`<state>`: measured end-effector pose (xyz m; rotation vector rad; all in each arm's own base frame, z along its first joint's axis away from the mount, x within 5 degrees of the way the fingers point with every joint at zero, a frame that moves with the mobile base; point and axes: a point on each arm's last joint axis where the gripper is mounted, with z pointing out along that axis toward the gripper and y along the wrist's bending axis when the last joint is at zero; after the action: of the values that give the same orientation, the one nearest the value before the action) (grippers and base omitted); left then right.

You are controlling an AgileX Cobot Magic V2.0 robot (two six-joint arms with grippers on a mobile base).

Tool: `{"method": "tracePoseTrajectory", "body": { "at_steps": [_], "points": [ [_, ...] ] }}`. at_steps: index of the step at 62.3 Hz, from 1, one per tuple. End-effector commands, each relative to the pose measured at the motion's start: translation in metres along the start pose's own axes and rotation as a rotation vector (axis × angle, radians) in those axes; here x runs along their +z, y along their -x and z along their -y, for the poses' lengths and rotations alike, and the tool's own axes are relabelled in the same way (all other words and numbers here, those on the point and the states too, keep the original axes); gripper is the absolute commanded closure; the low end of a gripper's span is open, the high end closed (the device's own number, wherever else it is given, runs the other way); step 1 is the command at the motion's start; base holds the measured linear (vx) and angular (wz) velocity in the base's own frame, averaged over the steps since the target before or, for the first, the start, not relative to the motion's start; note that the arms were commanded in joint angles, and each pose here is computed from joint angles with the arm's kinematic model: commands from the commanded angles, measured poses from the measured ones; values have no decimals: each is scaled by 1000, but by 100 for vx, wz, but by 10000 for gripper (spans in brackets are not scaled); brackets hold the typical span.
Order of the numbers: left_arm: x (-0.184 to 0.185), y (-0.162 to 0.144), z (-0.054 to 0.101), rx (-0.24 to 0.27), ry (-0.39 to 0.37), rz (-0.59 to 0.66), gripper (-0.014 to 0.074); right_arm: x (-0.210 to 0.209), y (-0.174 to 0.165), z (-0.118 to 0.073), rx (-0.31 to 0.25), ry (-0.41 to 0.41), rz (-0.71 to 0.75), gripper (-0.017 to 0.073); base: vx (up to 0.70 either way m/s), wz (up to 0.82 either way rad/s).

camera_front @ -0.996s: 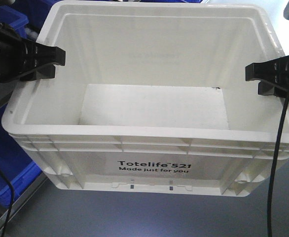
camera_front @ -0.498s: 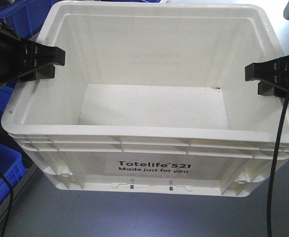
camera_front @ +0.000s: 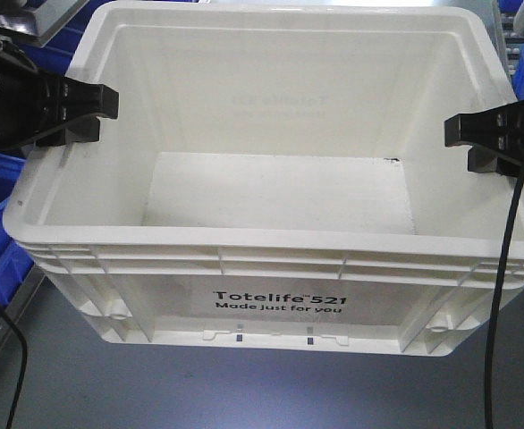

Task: Move bin from left to right shelf
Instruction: 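Keep gripping the tote rims while the base turns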

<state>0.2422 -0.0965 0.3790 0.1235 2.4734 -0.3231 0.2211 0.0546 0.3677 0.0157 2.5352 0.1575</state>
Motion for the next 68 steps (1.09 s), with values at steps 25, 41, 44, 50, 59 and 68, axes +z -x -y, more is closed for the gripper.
{"method": "tracePoseTrajectory", "body": {
  "at_steps": [25,41,44,50,59,68],
  "points": [
    [-25,14,1,32,-15,174,600,-22,15,3,-33,-1,187,561,9,-35],
    [-25,14,1,32,-15,174,600,-22,15,3,-33,-1,187,561,9,-29],
    [-25,14,1,32,-15,174,600,-22,15,3,-33,-1,187,561,10,-24],
    [-25,14,1,32,-15,174,600,-22,15,3,-33,-1,187,561,10,-20],
    [-25,14,1,32,-15,174,600,-22,15,3,-33,-1,187,561,10,-15],
    [-25,14,1,32,-15,174,600,-22,15,3,-33,-1,187,561,11,-10]
  ]
}}
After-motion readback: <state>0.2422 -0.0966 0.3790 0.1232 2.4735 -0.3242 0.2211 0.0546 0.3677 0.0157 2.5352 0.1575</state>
